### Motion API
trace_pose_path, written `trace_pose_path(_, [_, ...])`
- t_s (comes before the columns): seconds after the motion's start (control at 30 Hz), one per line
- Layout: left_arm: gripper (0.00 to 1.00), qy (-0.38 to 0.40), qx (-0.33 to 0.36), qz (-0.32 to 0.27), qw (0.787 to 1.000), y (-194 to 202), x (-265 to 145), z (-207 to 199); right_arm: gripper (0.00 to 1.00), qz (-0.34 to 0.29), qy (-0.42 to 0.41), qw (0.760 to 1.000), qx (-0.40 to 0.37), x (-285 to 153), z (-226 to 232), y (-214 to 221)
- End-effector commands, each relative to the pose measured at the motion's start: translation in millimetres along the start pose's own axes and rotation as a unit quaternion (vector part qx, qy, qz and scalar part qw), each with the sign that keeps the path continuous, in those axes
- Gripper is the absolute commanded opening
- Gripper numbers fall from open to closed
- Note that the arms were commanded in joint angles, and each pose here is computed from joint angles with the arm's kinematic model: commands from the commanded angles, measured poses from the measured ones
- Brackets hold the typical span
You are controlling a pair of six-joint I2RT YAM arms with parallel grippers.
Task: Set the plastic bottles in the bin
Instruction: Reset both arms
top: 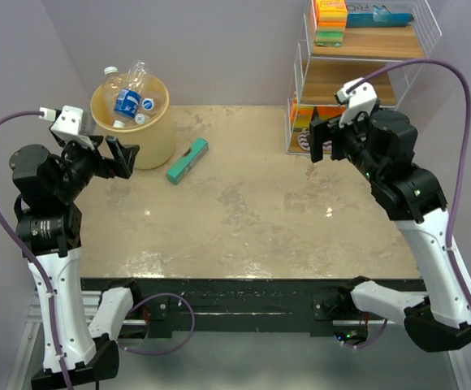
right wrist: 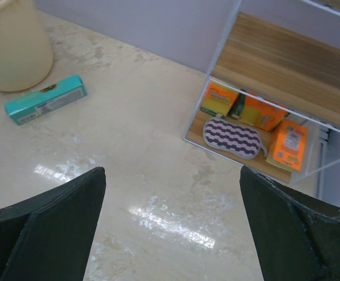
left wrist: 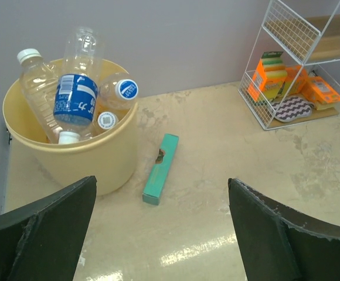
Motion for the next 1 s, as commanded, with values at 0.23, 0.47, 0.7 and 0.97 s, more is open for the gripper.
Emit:
trace_pose_path(0.23, [0.98,0.006,0.002,0.010,1.000,16,-16,-12,0.99,-0.075,0.126,0.989,0.034,-37,-50,0])
trace_pose_path(0.47, [0.98,0.000,-0.003,-0.004,1.000,22,-20,-16,0.98,-0.083,0.136,0.986,0.040,-49,-60,4])
trace_pose_path(0.7, [0.98,-0.002,0.008,-0.009,1.000,24,-21,-17,0.99,-0.089,0.133,0.986,0.047,-58,-67,8])
trace_pose_path(0.97, [0.99,0.000,0.005,0.000,1.000,32,-15,-14,0.99,-0.080,0.131,0.987,0.046,-57,-71,16])
Point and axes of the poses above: each gripper's point midway between its finger pads, its own x axis out along the fingers, its own z axis along the line the jaws close on, y = z × x, the point moved 3 cm from there along -x, back along the fingers, and after that the axes turned 15 degrees about x, right-handed, at the moved point
